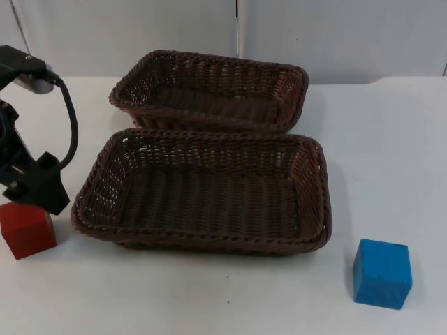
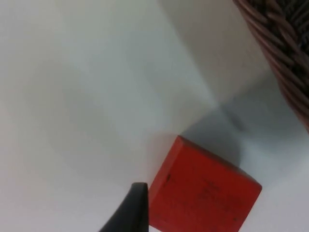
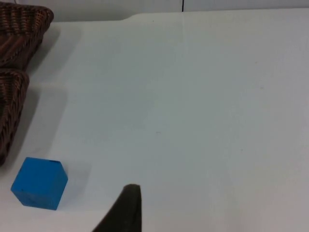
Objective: Pick up one cube with the left hand and place it into the upper basket. Pick up one cube with the right hand and place it into the lower basket.
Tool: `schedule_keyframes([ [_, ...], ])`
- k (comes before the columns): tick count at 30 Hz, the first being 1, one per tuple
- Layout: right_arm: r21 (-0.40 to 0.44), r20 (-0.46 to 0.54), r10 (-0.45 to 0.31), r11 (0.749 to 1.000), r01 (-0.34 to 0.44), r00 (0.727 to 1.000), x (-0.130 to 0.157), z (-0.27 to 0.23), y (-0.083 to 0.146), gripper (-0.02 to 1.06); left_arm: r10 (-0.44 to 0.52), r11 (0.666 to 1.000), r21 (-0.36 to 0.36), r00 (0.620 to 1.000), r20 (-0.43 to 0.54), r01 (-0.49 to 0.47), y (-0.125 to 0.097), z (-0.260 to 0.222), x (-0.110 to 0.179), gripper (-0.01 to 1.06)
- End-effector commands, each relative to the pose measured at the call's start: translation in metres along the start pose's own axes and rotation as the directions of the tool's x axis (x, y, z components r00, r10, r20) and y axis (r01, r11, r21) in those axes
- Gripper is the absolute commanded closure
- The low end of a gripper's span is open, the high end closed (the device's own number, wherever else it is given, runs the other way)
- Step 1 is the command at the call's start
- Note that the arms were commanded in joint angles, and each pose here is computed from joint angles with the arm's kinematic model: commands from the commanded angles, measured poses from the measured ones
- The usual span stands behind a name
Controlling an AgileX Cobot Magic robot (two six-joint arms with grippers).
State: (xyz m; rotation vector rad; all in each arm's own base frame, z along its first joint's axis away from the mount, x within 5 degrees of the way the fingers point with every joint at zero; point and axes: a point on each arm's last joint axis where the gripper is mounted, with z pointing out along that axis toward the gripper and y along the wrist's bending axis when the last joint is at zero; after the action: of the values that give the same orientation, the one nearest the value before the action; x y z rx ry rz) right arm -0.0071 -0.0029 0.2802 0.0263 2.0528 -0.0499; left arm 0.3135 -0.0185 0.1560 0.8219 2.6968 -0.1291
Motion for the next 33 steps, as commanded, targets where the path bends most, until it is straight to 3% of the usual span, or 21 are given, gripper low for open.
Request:
schedule_keyframes([
  [1,-0.001,0.005,0.001,1.000,-0.001,1.000,0.000,0.000,0.000,0.00,0.006,1.000,-0.013,1.000,0.011,-0.006,0.001,0.000,-0.003,0.00],
  [9,-0.001,0.005,0.001,1.000,-0.001,1.000,0.000,0.000,0.000,0.00,0.013,1.000,-0.010,0.999,-0.029,-0.014,0.003,0.010,0.001,0.00],
  [16,-0.001,0.005,0.001,1.000,-0.001,1.000,0.000,0.000,0.000,0.00,-0.036,0.997,-0.070,0.999,-0.005,0.036,0.009,0.013,-0.001,0.00],
  [33,-0.001,0.005,0.001,1.000,-0.001,1.000,0.000,0.000,0.000,0.00,-0.077,0.994,-0.082,0.996,-0.045,0.073,0.013,0.036,0.005,0.00],
])
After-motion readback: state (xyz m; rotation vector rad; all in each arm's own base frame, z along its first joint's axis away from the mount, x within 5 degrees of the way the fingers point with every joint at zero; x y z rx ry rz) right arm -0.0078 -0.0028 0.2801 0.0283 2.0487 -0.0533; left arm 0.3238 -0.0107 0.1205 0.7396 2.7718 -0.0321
